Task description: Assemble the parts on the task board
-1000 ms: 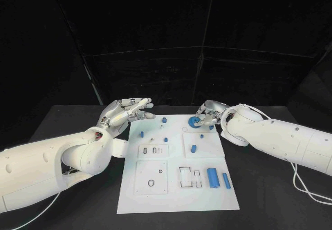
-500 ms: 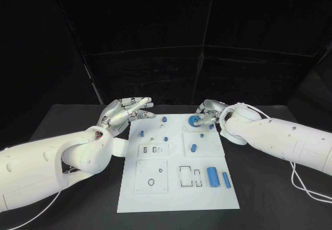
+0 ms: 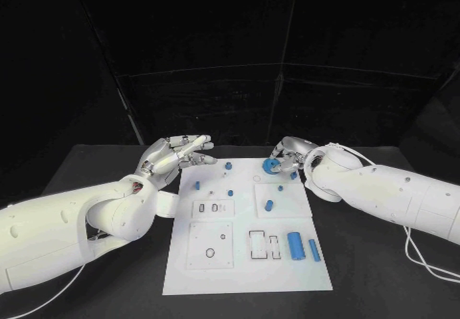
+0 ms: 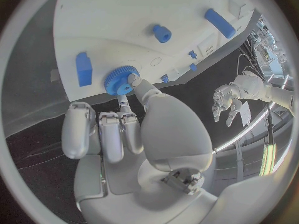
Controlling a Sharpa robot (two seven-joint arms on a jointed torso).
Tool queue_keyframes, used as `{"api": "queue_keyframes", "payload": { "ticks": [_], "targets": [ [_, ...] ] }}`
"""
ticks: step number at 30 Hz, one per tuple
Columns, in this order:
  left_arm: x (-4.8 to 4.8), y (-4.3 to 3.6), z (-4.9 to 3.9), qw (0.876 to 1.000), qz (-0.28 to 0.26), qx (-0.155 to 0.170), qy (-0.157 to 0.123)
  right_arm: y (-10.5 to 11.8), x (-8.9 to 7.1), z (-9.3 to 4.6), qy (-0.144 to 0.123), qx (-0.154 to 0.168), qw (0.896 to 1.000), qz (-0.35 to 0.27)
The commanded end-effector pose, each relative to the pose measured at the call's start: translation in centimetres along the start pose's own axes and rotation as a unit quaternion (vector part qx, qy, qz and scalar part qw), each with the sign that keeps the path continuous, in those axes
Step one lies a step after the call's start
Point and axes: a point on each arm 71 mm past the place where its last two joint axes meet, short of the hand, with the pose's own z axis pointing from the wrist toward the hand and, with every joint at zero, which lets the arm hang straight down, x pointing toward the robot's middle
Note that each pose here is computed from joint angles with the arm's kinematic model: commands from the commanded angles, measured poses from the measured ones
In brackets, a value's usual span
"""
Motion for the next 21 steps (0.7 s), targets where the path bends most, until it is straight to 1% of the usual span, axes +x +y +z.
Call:
{"api": "queue_keyframes", "payload": {
  "ticks": [1,7,11,13,14,17,21],
  "targets": [
    [0.11,-0.10,0.00,1.000,-0.005,0.002,0.010,0.9,-0.5,-0.3,-0.035,-0.022,0.999,-0.001],
    [0.20,-0.12,-0.02,1.000,-0.009,0.003,0.016,3.8,-0.2,-1.3,-0.038,-0.065,0.997,-0.002],
    [0.21,-0.14,-0.01,1.000,-0.009,0.004,0.017,6.8,0.3,-1.8,-0.042,-0.107,0.993,-0.013],
    [0.20,-0.15,-0.02,1.000,-0.009,0.004,0.017,8.0,0.5,-1.8,-0.045,-0.122,0.991,-0.019],
    [0.20,-0.15,-0.01,1.000,-0.009,0.004,0.017,8.2,0.6,-1.8,-0.046,-0.124,0.991,-0.019],
    [0.14,-0.16,-0.01,1.000,-0.008,0.005,0.015,9.7,0.9,-1.6,-0.050,-0.141,0.988,-0.028],
    [0.02,-0.17,0.02,1.000,-0.007,0.005,0.013,11.5,1.7,-1.2,-0.049,-0.158,0.986,-0.035]
  ]
}}
